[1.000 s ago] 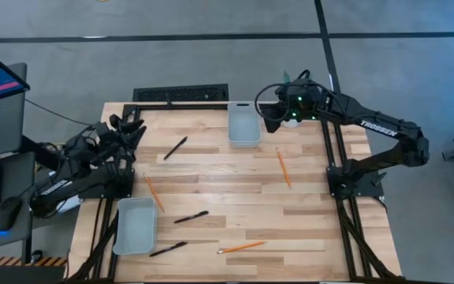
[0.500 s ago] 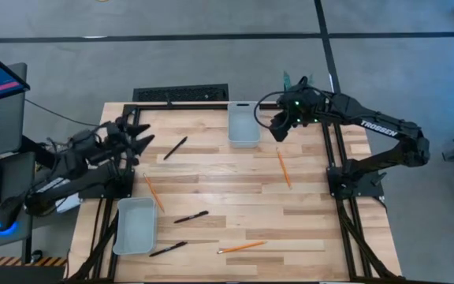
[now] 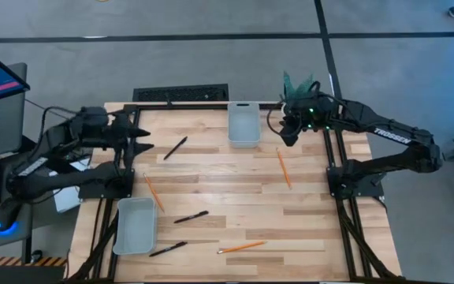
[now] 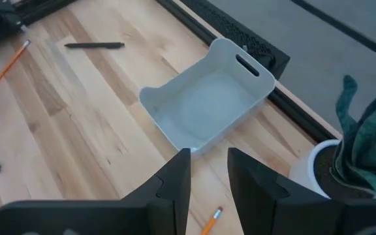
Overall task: Sort pens & pencils
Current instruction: Move the bottom gray bin to the top center of the table
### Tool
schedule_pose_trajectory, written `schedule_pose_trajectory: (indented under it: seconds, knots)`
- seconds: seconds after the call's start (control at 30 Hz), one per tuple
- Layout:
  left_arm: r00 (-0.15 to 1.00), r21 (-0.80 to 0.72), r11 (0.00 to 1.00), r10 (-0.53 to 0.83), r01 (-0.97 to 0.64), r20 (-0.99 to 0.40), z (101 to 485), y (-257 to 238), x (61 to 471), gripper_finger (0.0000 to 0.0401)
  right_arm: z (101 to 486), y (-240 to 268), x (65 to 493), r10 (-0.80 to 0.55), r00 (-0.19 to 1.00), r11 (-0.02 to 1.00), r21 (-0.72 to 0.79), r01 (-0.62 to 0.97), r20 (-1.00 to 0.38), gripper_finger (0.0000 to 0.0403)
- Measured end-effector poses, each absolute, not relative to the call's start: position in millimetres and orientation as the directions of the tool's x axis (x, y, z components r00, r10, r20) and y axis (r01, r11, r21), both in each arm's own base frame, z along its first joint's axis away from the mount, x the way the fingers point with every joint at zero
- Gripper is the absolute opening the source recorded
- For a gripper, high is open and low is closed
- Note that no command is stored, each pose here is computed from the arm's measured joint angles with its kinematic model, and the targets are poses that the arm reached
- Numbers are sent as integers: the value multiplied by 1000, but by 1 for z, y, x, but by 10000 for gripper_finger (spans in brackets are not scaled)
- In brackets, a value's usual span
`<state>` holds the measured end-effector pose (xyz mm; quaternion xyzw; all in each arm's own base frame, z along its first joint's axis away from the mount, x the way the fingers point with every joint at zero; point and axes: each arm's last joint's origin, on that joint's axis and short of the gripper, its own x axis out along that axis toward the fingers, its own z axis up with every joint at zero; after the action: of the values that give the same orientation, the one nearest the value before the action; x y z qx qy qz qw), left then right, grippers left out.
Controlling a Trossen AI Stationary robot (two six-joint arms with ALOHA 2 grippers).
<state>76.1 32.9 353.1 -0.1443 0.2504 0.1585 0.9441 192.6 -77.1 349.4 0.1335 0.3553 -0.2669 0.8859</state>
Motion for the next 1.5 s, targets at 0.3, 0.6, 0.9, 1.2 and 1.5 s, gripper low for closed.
schedule_pose_trajectory:
  seconds: [0.3,0.6,0.9,1.2,1.5]
  knots:
    - [601,-177,904,103,-389,-793,364,36,84,245,341,-74,184,-385,624,793,103,601,-680,123]
    - [443,-325,856,-129,-401,-887,349,40,102,245,333,-78,196,-377,607,788,102,607,-699,123]
    - [419,-423,841,-267,-338,-868,342,46,122,245,327,-80,201,-368,582,787,90,610,-726,123]
    - [292,-356,878,-266,-320,-919,335,45,127,245,327,-80,201,-368,581,787,90,611,-726,123]
    - [182,-249,913,-198,-324,-963,328,29,142,245,326,-80,199,-364,568,797,69,600,-738,123]
